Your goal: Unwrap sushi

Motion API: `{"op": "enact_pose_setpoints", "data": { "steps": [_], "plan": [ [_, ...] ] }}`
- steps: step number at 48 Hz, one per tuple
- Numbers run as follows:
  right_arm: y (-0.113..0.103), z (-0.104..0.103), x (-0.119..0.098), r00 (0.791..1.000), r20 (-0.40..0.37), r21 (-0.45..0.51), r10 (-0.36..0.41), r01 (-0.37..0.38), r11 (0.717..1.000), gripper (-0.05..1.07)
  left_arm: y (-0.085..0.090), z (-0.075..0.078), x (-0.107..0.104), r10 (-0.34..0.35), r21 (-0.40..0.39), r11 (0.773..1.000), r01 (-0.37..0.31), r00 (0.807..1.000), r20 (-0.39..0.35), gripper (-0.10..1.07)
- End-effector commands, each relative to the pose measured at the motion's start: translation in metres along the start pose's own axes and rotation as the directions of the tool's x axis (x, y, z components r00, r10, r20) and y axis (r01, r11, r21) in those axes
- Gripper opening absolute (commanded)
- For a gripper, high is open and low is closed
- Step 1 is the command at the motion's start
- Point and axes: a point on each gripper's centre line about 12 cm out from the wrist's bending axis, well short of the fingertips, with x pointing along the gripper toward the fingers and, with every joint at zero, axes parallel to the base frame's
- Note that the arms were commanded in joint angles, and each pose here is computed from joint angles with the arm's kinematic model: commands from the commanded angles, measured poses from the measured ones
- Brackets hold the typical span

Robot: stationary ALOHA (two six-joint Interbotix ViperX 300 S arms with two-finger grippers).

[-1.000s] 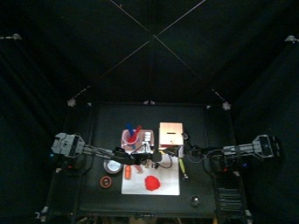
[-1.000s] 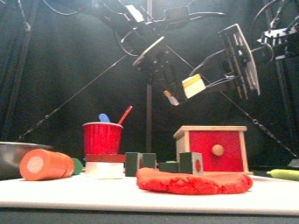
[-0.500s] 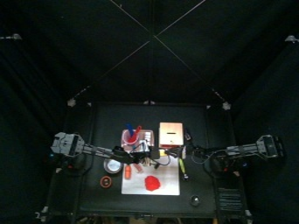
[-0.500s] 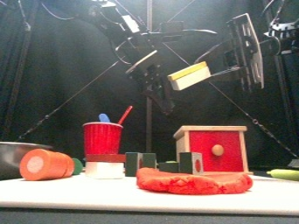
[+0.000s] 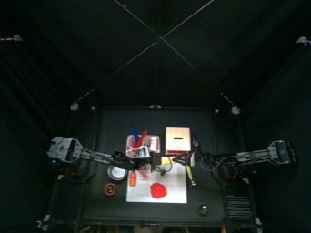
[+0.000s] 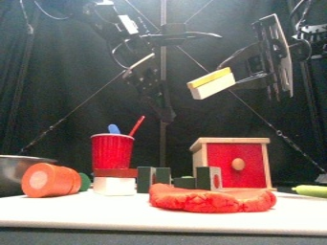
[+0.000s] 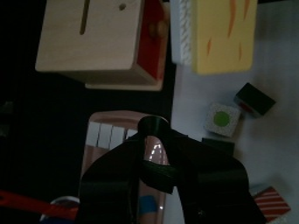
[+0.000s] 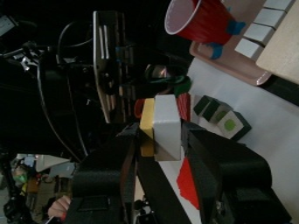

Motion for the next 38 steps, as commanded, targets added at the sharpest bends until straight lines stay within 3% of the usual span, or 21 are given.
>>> {"op": "enact_pose_setpoints", "data": {
  "steps": [1,13,38],
  "plan": [
    [0.007,0.005,-0.003,1.000,0.015,0.002,0.026,-0.026,1.000,0.50,0.003,0.004,-0.016,-0.010,-0.023,1.000,0.011,0.999,0.031,0.65],
    [0.008,0.005,-0.005,0.999,0.019,0.002,0.032,-0.032,0.999,0.50,0.001,-0.009,-0.020,-0.026,-0.033,0.999,0.026,1.000,0.007,0.65],
    [0.007,0.007,-0.005,0.999,0.023,-0.001,0.030,-0.030,1.000,0.50,0.004,-0.009,-0.019,-0.018,-0.072,0.997,0.020,0.999,0.039,0.65]
  ]
}}
